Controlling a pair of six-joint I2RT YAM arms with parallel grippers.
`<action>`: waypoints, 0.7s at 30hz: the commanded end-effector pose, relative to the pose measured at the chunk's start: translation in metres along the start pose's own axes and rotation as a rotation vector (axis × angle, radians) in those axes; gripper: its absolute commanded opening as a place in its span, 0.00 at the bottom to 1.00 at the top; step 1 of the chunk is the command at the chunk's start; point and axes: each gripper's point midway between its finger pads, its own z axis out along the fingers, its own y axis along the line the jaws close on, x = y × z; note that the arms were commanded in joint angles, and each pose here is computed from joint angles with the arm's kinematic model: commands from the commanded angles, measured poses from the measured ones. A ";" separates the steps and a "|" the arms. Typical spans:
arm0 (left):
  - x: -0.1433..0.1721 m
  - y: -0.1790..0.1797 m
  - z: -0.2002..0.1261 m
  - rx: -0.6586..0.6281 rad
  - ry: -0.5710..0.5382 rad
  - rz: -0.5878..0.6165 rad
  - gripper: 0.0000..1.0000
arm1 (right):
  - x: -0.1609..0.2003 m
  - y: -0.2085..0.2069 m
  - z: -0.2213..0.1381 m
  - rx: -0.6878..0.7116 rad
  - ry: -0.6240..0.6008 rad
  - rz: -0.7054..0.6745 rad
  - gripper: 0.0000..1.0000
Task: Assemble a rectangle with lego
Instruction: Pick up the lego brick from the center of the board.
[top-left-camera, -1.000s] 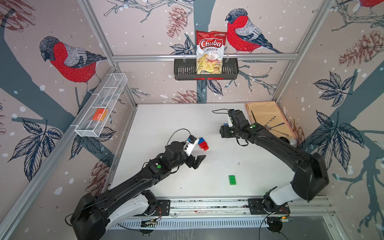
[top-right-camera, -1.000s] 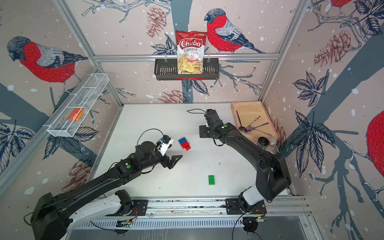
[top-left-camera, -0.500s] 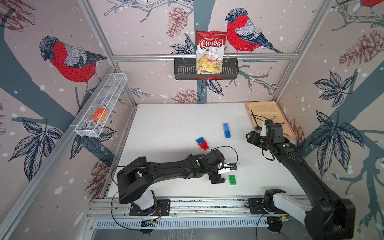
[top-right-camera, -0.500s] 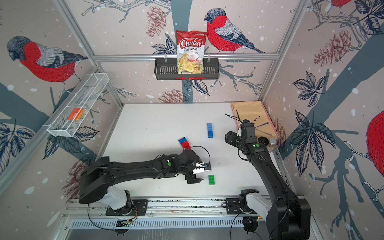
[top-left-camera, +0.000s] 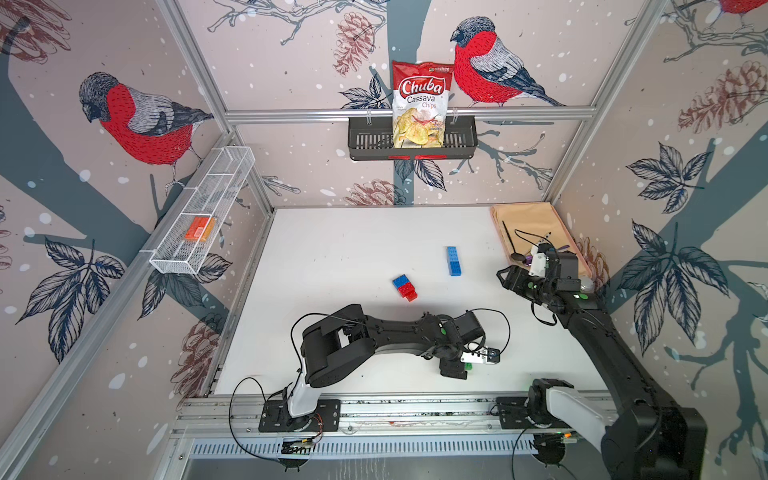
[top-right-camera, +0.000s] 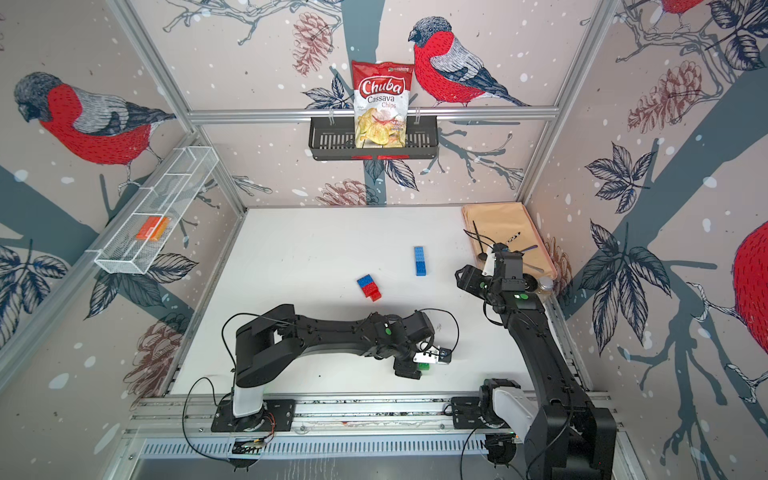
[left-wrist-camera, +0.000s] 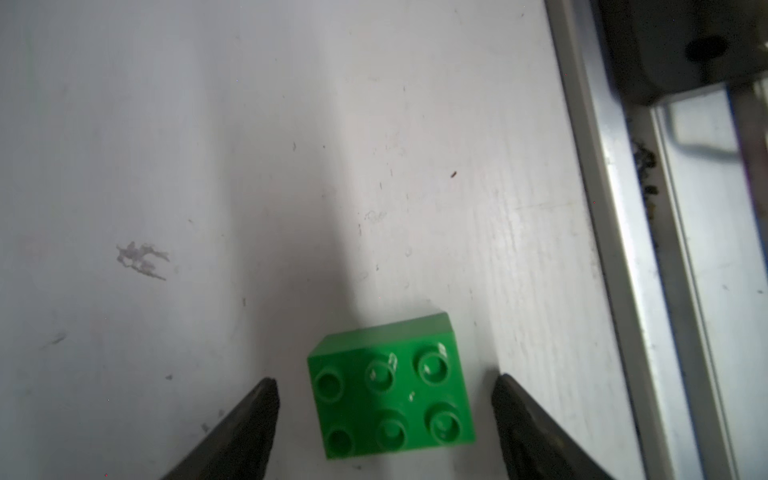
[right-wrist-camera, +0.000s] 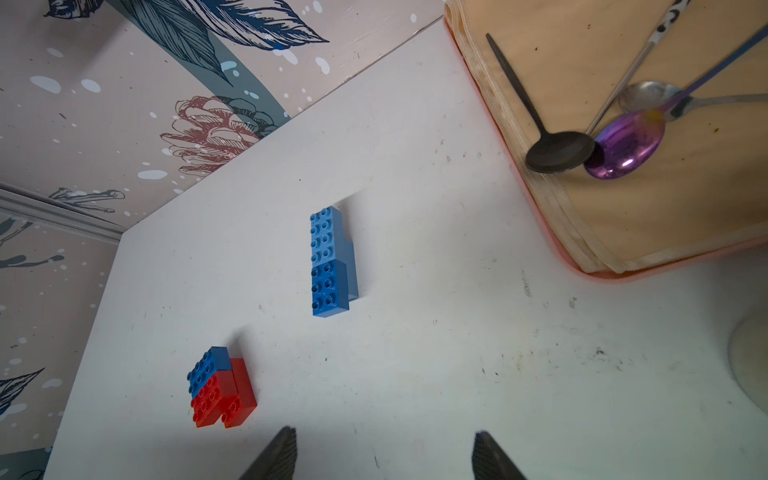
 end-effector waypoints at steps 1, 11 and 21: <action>0.009 0.000 0.006 -0.005 0.049 -0.031 0.78 | -0.006 0.005 0.000 -0.030 -0.024 -0.013 0.70; 0.027 -0.003 0.009 -0.021 0.100 -0.123 0.48 | -0.008 0.002 -0.002 -0.013 -0.040 -0.016 0.70; 0.046 0.099 -0.047 -0.288 -0.085 -0.887 0.44 | -0.012 0.000 -0.006 0.007 -0.075 -0.013 0.70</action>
